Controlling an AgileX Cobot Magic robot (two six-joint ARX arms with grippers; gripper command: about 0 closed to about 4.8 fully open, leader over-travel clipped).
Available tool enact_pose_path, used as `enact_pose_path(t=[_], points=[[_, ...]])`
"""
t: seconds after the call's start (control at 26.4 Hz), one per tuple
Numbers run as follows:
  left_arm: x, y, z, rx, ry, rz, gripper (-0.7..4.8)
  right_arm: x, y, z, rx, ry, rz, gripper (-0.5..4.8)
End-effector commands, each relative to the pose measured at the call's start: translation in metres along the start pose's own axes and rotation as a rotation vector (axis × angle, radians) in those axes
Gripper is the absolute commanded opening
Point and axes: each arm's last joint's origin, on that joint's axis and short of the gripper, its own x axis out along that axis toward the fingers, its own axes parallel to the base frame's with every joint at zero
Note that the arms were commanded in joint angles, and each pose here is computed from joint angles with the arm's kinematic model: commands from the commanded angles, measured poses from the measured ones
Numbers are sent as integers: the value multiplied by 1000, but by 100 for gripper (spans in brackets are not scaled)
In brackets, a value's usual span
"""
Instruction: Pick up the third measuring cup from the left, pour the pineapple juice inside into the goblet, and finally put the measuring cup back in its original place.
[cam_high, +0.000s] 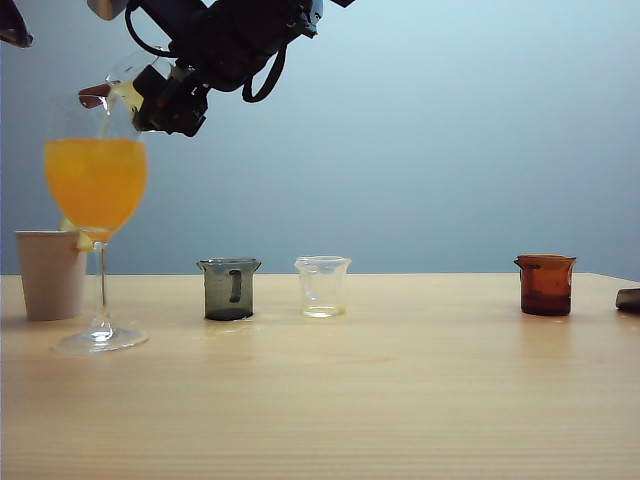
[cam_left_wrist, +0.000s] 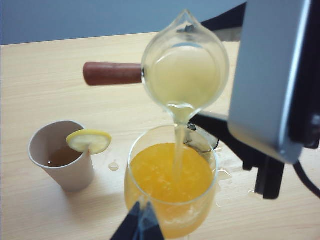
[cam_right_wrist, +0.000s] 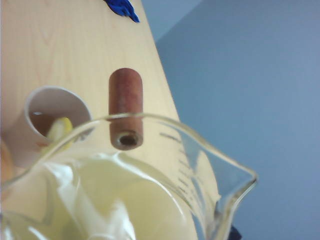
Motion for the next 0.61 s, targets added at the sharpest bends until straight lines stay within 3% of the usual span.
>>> enact_pose_path(t=[0.04, 0.61], points=[[-2, 0, 3, 5, -15, -4, -5, -2, -8, 7, -30, -37, -64, 94], [-1, 0, 3, 5, -16, -1, -5, -3, -11, 10, -138, -50, -94, 94]])
